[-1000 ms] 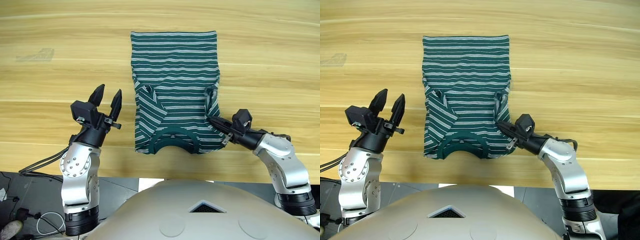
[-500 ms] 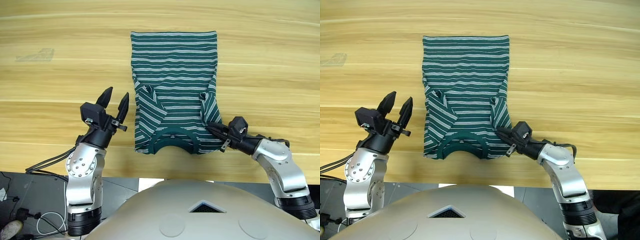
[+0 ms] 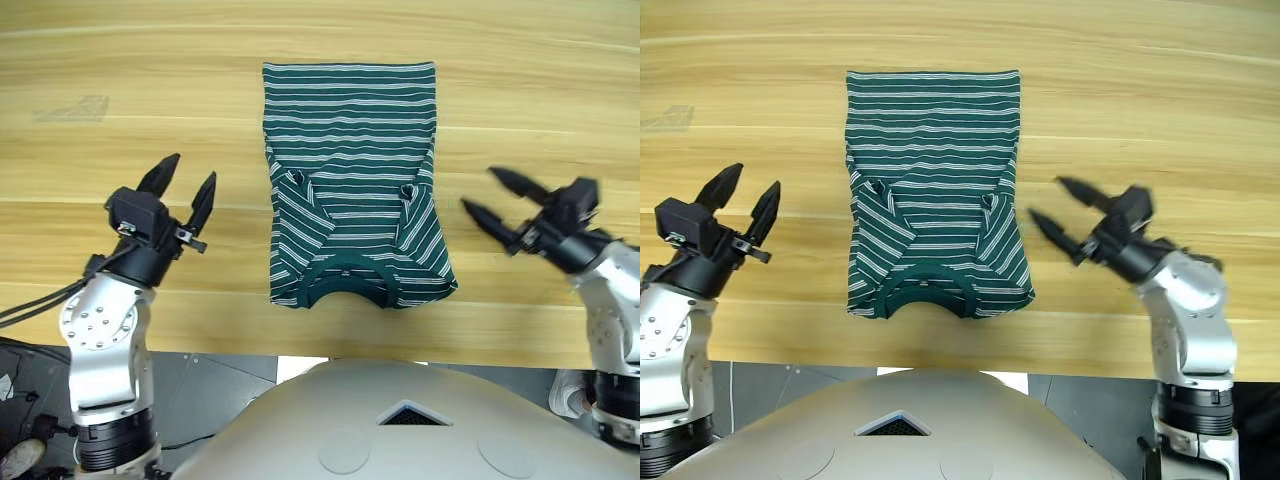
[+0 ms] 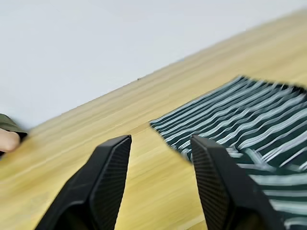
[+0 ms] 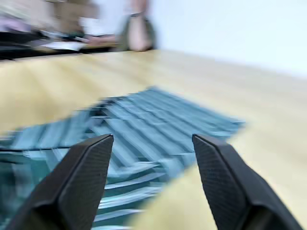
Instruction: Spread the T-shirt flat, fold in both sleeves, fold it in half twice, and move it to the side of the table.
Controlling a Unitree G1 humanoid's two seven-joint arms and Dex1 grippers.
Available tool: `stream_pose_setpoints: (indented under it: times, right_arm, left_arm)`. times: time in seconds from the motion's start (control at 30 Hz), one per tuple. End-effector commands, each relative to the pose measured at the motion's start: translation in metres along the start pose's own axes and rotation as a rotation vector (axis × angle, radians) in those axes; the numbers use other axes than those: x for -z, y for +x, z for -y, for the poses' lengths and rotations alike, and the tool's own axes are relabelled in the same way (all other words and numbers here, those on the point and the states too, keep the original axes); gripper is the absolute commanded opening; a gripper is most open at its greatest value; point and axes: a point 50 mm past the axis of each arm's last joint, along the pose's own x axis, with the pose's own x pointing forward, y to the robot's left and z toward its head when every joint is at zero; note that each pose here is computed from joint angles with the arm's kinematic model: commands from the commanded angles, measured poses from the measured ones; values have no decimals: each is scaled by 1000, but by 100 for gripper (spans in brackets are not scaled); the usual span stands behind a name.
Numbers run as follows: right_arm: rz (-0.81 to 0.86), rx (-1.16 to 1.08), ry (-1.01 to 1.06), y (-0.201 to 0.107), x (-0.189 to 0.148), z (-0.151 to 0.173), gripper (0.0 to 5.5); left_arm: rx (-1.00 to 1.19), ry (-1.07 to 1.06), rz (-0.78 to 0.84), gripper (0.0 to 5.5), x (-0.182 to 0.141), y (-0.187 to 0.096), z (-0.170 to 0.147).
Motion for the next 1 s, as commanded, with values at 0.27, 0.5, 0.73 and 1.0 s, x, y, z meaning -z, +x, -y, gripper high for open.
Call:
stream_pose_setpoints:
  times: [0.27, 0.5, 0.73, 1.0]
  right_arm:
    - [-138, -541, -1123, -26, 34, 5, 303]
    - [-28, -823, -1268, -30, 48, -1, 303]
    - [138, -842, -1258, -16, 46, -10, 303]
    - [245, -828, -1217, 0, 46, -25, 303]
  left_arm:
    - [584, 742, -124, 231, 29, -24, 16]
    - [786, 966, -74, 231, 46, -25, 22]
    - [954, 937, 76, 231, 51, -8, 53]
    - [982, 954, 165, 231, 46, 10, 61]
